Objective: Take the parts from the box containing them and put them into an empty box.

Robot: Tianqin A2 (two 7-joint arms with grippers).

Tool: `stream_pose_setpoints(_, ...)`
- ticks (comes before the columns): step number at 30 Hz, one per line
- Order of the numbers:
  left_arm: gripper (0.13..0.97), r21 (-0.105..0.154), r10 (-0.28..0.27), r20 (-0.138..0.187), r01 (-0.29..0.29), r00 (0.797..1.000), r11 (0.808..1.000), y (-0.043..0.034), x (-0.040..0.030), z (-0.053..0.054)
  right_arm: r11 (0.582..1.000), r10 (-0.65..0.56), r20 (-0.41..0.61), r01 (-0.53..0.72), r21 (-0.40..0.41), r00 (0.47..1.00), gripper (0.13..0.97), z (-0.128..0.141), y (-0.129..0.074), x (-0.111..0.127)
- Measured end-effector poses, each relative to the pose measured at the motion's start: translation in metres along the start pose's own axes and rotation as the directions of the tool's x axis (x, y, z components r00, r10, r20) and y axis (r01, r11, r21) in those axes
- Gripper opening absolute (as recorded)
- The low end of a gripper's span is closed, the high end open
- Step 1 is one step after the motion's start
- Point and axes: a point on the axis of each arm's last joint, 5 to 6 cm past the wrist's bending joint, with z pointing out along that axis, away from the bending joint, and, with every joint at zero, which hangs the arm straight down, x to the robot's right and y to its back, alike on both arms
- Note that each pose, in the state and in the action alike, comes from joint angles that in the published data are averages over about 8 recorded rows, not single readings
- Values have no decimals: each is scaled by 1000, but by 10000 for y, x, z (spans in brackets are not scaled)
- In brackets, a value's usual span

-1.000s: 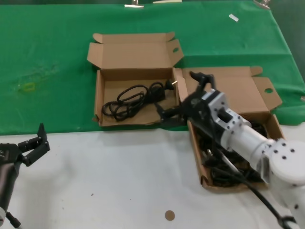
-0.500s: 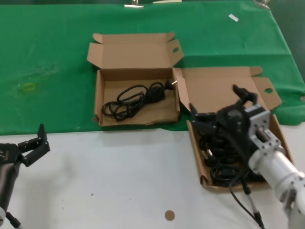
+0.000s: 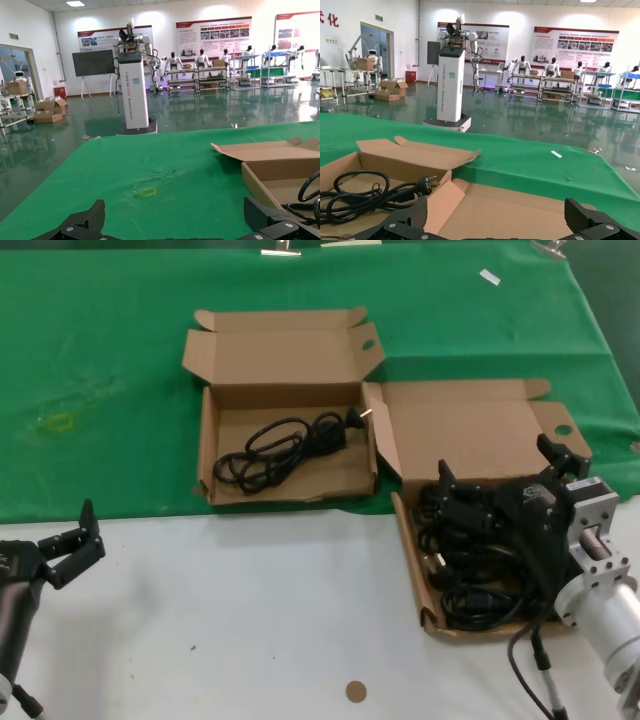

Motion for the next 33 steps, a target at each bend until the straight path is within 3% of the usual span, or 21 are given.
stream_pose_setpoints(33, 955, 0, 0, 0, 0, 1000, 1000, 0, 0, 0, 1000, 0, 0, 0, 0, 1000, 966, -1, 0, 0)
